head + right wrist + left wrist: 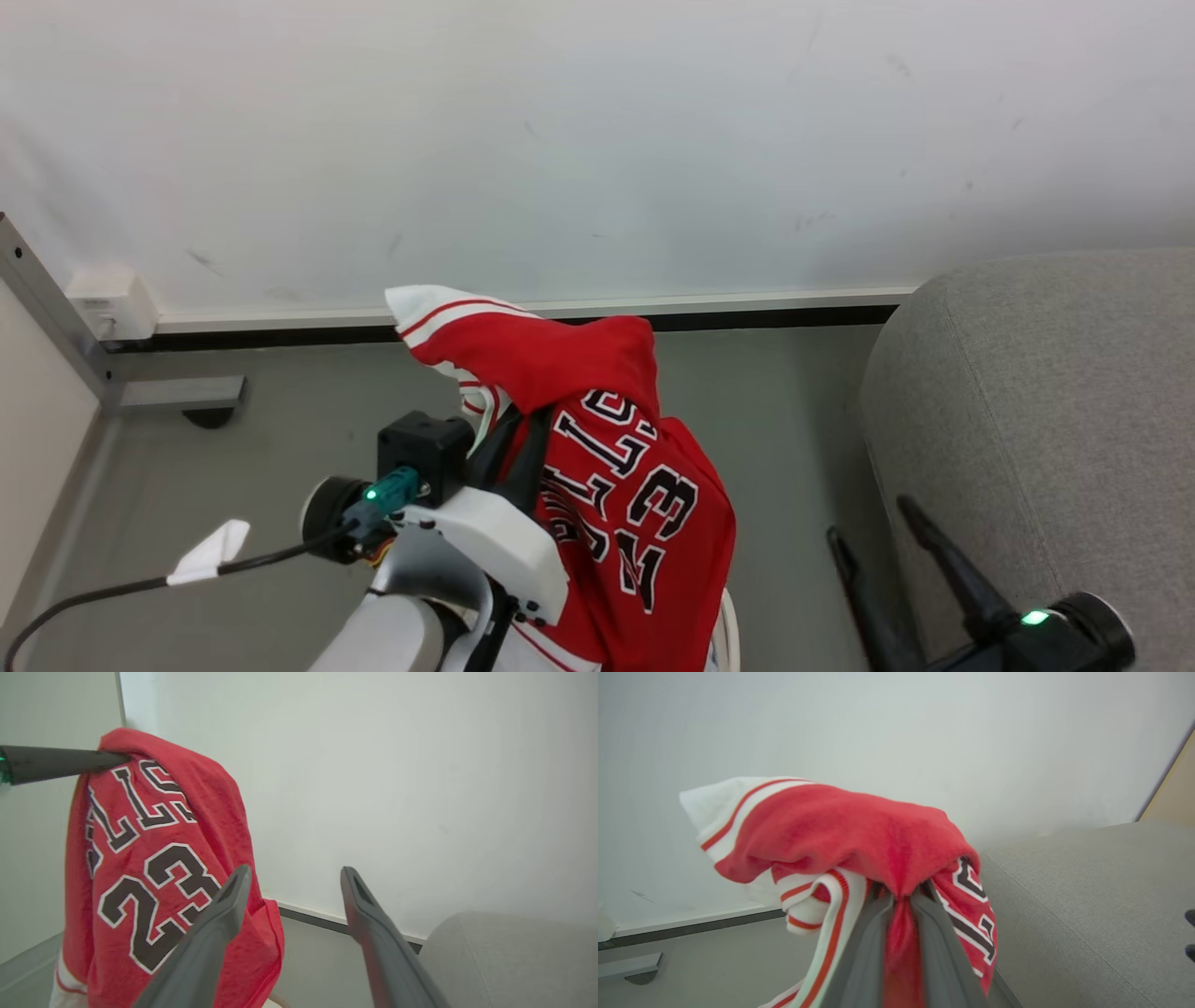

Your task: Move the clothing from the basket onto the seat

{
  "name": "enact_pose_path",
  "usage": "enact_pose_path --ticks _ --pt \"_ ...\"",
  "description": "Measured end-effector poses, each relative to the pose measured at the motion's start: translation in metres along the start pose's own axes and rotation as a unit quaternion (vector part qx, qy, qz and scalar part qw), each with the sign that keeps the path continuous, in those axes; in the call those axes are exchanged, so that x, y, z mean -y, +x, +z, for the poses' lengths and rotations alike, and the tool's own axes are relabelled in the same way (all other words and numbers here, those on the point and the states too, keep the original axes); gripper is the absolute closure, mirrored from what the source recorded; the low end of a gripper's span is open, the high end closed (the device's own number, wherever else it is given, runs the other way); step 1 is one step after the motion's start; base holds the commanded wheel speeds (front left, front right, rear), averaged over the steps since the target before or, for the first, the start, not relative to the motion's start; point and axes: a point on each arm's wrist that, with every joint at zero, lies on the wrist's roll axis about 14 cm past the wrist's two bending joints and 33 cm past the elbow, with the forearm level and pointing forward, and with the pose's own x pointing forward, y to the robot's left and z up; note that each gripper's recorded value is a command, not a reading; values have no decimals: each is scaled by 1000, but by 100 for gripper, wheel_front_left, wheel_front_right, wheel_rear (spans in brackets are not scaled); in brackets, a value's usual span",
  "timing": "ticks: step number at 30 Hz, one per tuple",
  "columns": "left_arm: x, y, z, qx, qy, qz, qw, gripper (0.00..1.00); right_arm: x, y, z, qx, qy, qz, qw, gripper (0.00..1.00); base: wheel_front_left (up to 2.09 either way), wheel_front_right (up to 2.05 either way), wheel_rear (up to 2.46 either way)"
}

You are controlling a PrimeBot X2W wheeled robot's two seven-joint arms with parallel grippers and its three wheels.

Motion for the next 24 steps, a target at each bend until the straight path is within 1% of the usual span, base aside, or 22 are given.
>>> enact_pose_path --ticks 1,2,4,7,10,12,17,20,24 --pt "3 0 2 2 0 -4 1000 100 -9 3 1 0 -5 22 1000 0 0 0 0" --pt "10 -2 5 3 0 -16 1000 100 -32 8 0 -3 -15 72 997 0 0 0 0" --pt "18 -3 6 4 -2 -28 1000 100 -50 12 -1 -8 -27 116 993 0 0 0 0" --pt "32 -4 9 3 -6 -52 999 100 -68 20 -8 -26 -55 169 984 0 0 0 0" --pt "45 -4 11 4 -13 -71 997 100 -84 31 -12 -41 -69 207 975 0 0 0 0" --pt "53 -5 12 4 -16 -88 996 100 -93 38 -16 -54 -82 230 968 0 0 0 0" --pt "69 -6 11 -3 -37 -116 993 100 -98 52 -28 -87 -94 249 960 0 0 0 0" --pt "76 -8 8 -12 -51 -129 990 100 -105 60 -32 -101 -86 259 957 0 0 0 0" --pt "81 -9 1 -31 -68 -142 987 100 -123 66 -31 -102 -72 282 951 0 0 0 0"
